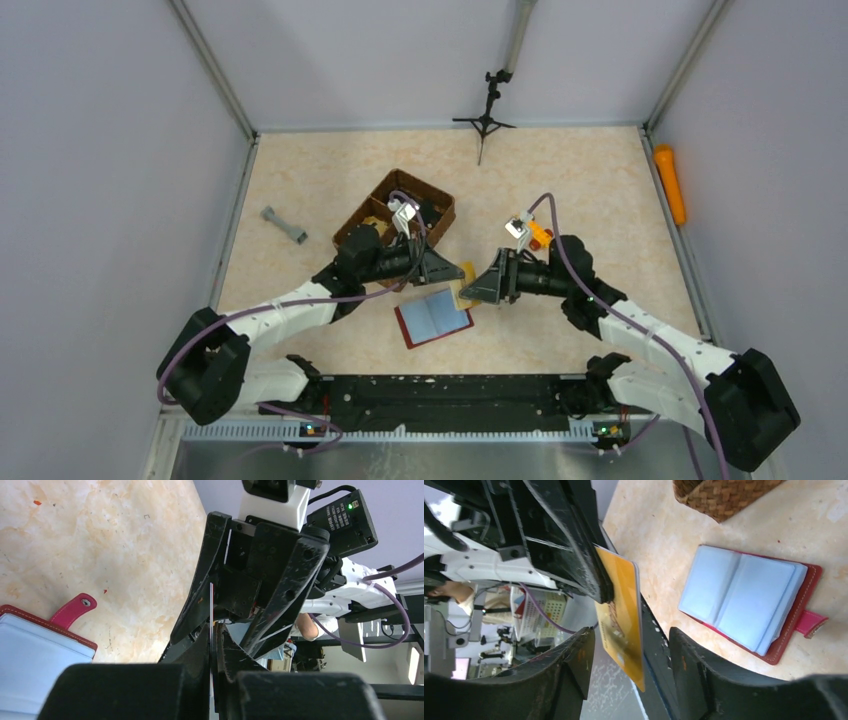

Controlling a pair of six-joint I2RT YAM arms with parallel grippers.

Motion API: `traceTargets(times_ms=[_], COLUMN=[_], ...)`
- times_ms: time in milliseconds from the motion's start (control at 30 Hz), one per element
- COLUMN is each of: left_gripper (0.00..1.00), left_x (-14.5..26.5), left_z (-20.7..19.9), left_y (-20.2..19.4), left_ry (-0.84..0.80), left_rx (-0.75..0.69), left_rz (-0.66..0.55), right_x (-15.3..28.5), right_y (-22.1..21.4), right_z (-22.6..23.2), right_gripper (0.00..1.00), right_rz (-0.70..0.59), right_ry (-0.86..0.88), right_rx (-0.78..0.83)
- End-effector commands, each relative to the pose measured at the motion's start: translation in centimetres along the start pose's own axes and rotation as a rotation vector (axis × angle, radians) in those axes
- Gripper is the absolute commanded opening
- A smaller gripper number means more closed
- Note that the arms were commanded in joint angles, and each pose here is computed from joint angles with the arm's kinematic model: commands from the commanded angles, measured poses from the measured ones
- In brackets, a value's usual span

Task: Take the credit cards out of the card holder
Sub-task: Place the credit card in the storage box.

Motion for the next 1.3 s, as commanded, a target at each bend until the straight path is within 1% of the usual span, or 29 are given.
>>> traceTargets(times_ms=[0,67,233,367,467,533,667,800,867,1000,1067,1200,1267], left_gripper=[0.01,0.02,0.09,0.15,0.16,0.16,0.17,0.21,0.25,0.37,0.42,0.43,0.44], left_x=[-0.4,-0.4,-0.3,-0.3,-0.3,-0.1,0.2,0.8,1.1,1.5,1.6,1.7,1.8], left_z=[-0.4,-0.3,0.1,0.3,0.4,0.5,0.7,0.8,0.8,0.3,0.3,0.4,0.3], left_y=[0.5,0.4,0.2,0.1,0.0,0.0,-0.1,-0.1,-0.2,-0.5,-0.7,-0.9,-1.0], left_ry=[-0.016,-0.018,-0.01,-0.016,-0.027,-0.027,-0.026,-0.03,-0.038,-0.081,-0.093,-0.1,-0.106], left_rx=[-0.017,-0.011,0.001,0.019,0.028,0.033,0.036,0.04,0.039,0.04,0.043,0.046,0.045], left_rz=[-0.013,-0.013,-0.004,0.013,0.016,0.014,0.013,0.011,0.012,0.021,0.022,0.024,0.026], right_x=[-0.9,-1.0,-1.2,-1.3,-1.4,-1.5,-1.4,-1.4,-1.4,-1.4,-1.4,-1.2,-1.0], right_y=[0.4,0.2,0.3,0.4,0.3,0.3,0.5,0.6,0.5,0.5,0.6,0.6,0.7], right_z=[0.1,-0.2,-1.2,-1.6,-1.6,-1.5,-1.4,-1.4,-1.3,-0.7,-0.2,0.7,1.1], right_gripper=[0.52,0.45,0.41,0.31,0.29,0.26,0.25,0.25,0.22,0.14,0.1,0.01,0.0], right_rz=[-0.004,0.003,-0.003,0.004,0.011,0.013,0.002,-0.005,-0.006,-0.009,-0.017,-0.035,-0.045], right_ry=[-0.013,-0.023,-0.091,-0.113,-0.106,-0.099,-0.103,-0.102,-0.094,-0.04,0.005,0.078,0.107], right_rx=[0.05,0.044,0.035,0.033,0.026,0.023,0.025,0.025,0.021,0.01,0.008,-0.01,-0.01])
Point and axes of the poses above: each gripper's point midway between its finger pads, its own x axis back along the fingers, its own z axis along the line the jaws close on, y = z × x, the point moved 5 cm from there along x, back along the fingers, and after that the axes turned 7 degrees about -x, right-handed, at the moved point
